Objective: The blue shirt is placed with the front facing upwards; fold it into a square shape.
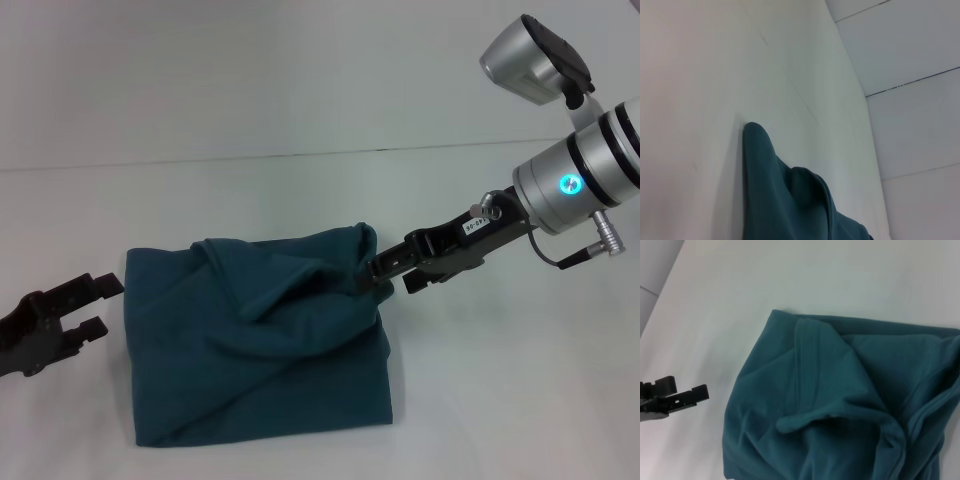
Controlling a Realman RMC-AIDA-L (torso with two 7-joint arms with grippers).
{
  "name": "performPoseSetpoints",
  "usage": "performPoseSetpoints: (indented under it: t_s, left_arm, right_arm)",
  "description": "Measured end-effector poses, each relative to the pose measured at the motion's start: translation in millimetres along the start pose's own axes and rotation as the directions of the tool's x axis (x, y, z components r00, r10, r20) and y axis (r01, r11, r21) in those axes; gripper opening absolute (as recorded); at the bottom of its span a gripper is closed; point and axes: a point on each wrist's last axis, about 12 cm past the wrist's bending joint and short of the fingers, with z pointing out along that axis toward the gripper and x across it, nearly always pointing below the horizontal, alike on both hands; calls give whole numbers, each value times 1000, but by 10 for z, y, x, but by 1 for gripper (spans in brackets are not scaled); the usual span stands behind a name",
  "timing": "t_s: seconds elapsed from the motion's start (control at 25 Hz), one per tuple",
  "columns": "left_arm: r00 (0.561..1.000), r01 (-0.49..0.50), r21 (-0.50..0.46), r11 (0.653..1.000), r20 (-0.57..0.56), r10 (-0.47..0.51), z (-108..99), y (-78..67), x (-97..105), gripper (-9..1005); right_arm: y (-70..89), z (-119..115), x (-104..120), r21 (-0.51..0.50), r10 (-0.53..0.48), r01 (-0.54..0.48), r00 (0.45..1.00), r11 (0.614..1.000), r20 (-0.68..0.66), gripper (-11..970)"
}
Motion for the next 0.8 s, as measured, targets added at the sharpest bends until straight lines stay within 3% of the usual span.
performPoseSetpoints:
  t_s: [0.44,0.68,0.8]
  left_arm:
    - [1000,-1,-1,1000,0,1,3,1,1,845]
    - [1000,0,-2,1000,0,0,0,4,3,844]
    - [1000,0,-3,1000,1,0,-1,6,3,844]
  right_arm:
    - [-10,120,-8,22,40,-41,999,999,21,941]
    - [-31,141,2,27,52,-53,998,998,25,773]
    - [-32,144,4,26,54,-54,998,998,24,630]
